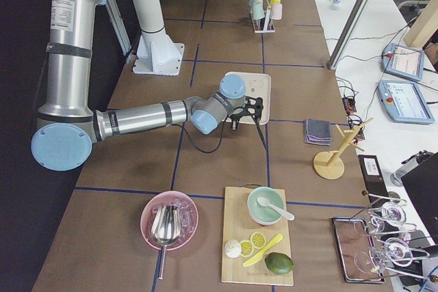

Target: Pick up and place green cup on tray

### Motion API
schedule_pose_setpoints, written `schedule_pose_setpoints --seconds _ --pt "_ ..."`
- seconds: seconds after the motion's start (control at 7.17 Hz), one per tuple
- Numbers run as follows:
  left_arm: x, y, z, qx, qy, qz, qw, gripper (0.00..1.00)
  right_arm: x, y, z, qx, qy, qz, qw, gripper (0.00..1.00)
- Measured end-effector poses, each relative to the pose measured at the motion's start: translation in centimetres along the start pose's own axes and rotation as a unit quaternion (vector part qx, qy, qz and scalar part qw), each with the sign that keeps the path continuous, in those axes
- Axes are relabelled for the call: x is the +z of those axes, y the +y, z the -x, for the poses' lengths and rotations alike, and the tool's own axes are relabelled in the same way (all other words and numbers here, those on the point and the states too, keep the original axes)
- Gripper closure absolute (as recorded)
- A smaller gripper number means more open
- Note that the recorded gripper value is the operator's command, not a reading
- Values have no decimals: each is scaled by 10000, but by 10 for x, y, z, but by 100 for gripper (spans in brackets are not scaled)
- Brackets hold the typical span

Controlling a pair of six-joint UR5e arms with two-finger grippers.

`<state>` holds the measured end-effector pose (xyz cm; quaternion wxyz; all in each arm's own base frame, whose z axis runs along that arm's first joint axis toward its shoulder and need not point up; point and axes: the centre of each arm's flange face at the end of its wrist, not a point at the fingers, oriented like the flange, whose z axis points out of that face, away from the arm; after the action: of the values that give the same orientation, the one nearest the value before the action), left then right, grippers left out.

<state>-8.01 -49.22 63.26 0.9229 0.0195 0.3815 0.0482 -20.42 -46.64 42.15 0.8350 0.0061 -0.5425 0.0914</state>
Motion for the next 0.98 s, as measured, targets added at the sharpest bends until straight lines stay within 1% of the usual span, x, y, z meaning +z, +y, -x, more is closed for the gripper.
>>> schedule_pose_setpoints --seconds 0.14,0.42,0.7,0.98 --pt "1 0 1 -8 1 9 10000 0 20 8 34 49 -69 55 9999 100" --pt "2 0 2 -17 4 24 10000 0 66 36 93 19 -129 65 9999 100" --pt "2 -1 3 -13 4 26 10000 0 117 80 135 -223 -114 120 9996 100" --pt "3 -1 3 -15 4 29 10000 0 166 122 160 -500 -14 205 9985 100"
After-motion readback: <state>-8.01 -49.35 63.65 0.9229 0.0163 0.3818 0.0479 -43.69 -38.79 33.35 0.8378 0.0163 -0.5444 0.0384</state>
